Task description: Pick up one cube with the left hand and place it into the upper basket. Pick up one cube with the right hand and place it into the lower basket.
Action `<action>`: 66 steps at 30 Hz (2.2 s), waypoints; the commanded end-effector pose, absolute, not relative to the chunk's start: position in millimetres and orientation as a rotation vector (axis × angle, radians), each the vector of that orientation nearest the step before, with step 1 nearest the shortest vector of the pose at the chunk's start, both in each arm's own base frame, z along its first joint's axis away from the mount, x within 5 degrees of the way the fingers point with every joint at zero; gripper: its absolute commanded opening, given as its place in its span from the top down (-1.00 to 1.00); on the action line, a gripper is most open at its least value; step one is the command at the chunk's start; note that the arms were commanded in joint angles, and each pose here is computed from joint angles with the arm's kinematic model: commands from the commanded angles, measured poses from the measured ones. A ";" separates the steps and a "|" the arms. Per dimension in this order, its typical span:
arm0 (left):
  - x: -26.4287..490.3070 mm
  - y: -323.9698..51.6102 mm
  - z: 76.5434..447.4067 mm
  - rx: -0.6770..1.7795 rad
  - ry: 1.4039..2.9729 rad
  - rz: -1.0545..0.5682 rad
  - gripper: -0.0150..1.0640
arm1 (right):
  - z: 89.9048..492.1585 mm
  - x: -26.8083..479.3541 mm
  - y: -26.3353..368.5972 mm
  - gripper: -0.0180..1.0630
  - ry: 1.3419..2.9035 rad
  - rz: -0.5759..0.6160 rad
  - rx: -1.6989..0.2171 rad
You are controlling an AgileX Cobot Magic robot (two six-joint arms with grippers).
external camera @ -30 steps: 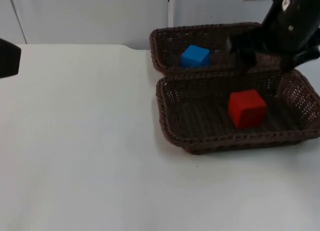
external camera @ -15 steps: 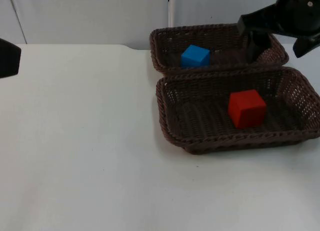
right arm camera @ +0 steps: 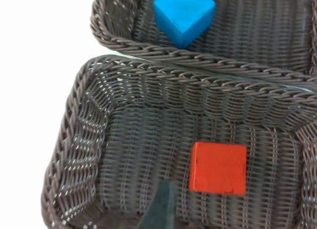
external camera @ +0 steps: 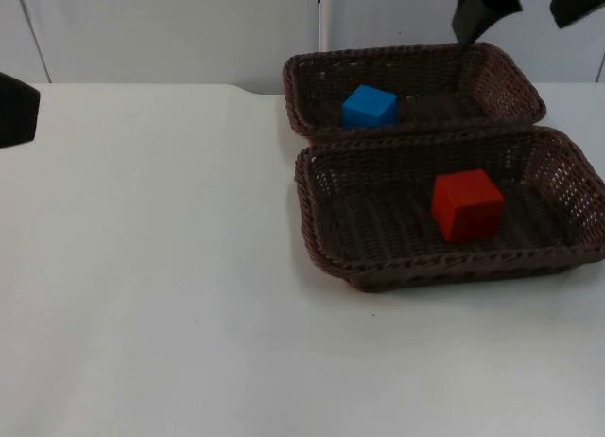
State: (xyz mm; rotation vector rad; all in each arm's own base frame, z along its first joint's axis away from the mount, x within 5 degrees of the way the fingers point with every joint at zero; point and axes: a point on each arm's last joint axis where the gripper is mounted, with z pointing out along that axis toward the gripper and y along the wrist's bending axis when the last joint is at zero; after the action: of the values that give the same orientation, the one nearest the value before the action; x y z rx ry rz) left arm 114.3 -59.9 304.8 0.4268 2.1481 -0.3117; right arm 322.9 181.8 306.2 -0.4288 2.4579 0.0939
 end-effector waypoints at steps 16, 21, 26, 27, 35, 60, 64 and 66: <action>102.1 -53.9 314.0 0.434 2.062 -0.325 -0.97 | 315.6 242.7 136.6 -0.44 2.335 0.162 -0.441; 82.5 -43.0 325.6 0.420 1.951 -0.345 -0.97 | 319.6 220.4 123.4 -0.44 2.283 0.189 -0.434; 61.5 -31.2 332.2 0.400 1.870 -0.361 -0.97 | 322.9 196.6 108.7 -0.44 2.239 0.207 -0.426; 57.4 -28.2 332.1 0.401 1.865 -0.351 -0.97 | 323.5 190.1 104.7 -0.44 2.227 0.212 -0.423; 30.6 -12.4 324.3 0.400 1.901 -0.336 -0.97 | 329.6 145.5 76.6 -0.44 2.113 0.235 -0.421; -13.2 9.0 298.5 0.428 1.948 -0.353 -0.97 | 340.2 45.8 10.8 -0.44 1.894 0.271 -0.345; -13.0 8.9 297.9 0.460 1.941 -0.332 -0.97 | 338.1 37.2 4.8 -0.44 1.898 0.268 -0.337; -13.0 8.9 297.9 0.467 1.939 -0.327 -0.97 | 336.9 32.6 1.8 -0.44 1.899 0.270 -0.331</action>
State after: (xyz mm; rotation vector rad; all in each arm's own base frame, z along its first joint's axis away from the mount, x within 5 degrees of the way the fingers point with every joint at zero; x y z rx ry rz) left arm -12.7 9.4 299.0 0.4488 1.9434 -0.3206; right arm 35.1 3.2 339.8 -0.3267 1.8904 0.2707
